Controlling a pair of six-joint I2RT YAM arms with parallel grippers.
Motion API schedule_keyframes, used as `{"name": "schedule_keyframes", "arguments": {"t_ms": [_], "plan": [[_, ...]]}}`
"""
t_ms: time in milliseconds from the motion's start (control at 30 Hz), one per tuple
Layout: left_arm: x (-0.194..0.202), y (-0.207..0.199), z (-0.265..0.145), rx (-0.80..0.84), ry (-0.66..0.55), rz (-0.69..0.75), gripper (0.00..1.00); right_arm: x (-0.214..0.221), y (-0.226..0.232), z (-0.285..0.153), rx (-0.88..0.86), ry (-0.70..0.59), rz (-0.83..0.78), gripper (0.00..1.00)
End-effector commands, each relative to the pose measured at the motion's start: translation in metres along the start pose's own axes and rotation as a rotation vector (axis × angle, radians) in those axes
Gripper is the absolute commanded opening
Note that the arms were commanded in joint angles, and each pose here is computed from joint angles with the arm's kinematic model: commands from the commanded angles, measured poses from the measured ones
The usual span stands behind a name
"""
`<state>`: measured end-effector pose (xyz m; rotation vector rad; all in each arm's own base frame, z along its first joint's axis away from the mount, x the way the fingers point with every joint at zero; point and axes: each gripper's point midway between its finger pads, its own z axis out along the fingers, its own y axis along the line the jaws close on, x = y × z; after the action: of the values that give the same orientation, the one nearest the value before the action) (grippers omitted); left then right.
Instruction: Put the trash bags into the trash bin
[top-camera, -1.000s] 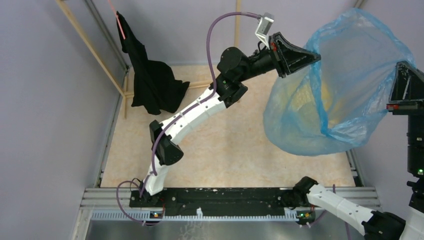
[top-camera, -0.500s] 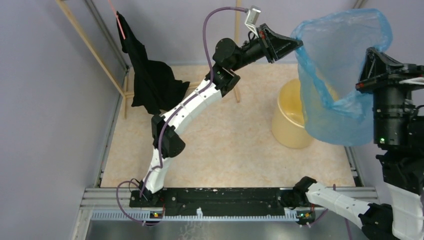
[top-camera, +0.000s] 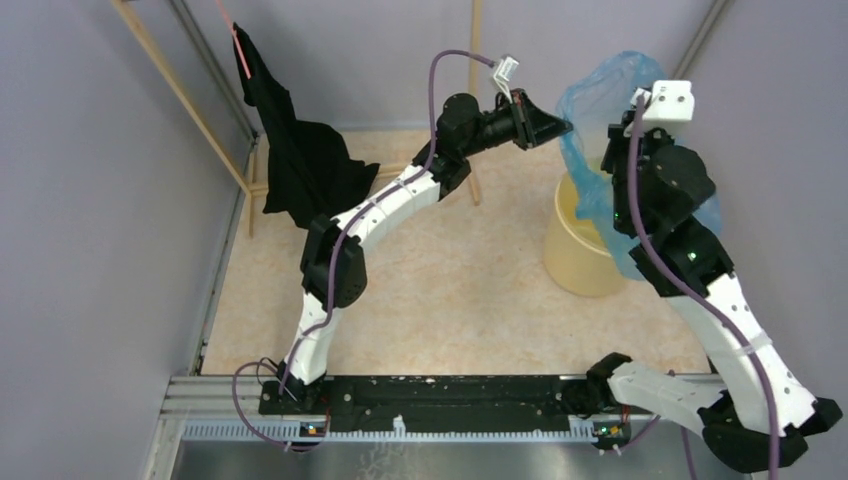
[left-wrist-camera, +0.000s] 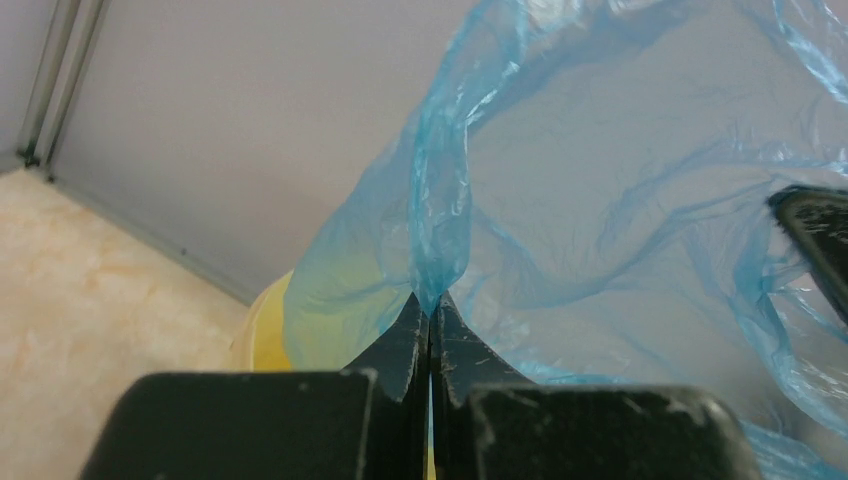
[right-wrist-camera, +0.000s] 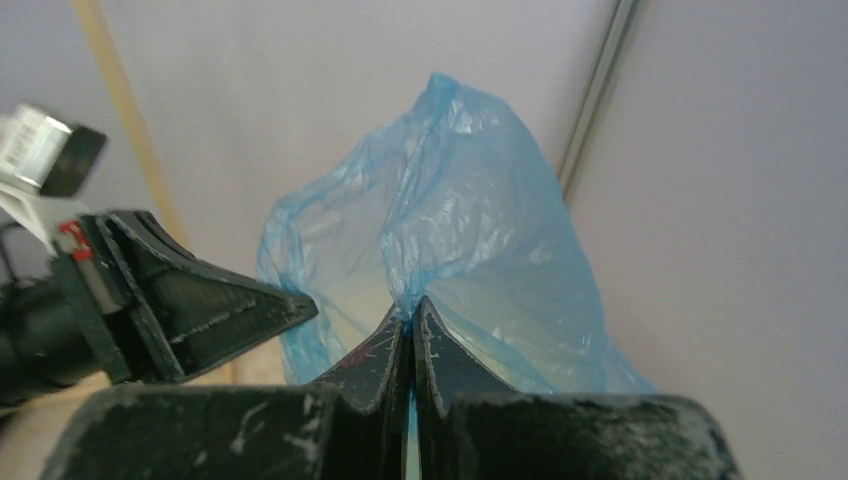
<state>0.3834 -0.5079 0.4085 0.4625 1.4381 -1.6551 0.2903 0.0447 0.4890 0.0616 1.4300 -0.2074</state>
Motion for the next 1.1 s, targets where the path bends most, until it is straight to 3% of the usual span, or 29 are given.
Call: {"name": "schedule_keyframes", "arguments": {"t_ms": [0, 233, 433, 767, 1067], "plan": [[-0.034, -0.029, -0.021, -0.053, -0.044, 0.092, 0.0, 0.054, -0.004, 0.019, -0.005, 0.152, 0.097, 0.0], [0.019, 0.01, -0.032, -0.136, 0.08, -0.037, 0.0, 0.179, -0.002, 0.05, 0.02, 0.518, 0.166, 0.0], [0.057, 0.036, -0.035, -0.191, 0.169, -0.153, 0.0, 0.247, 0.022, 0.056, -0.079, 0.649, 0.256, 0.0], [0.076, 0.04, -0.061, -0.252, 0.217, -0.107, 0.0, 0.283, 0.089, 0.039, -0.383, 0.751, 0.43, 0.0], [0.064, 0.044, -0.132, -0.403, 0.187, -0.026, 0.0, 0.278, 0.15, 0.008, -0.736, 0.806, 0.625, 0.0]]}}
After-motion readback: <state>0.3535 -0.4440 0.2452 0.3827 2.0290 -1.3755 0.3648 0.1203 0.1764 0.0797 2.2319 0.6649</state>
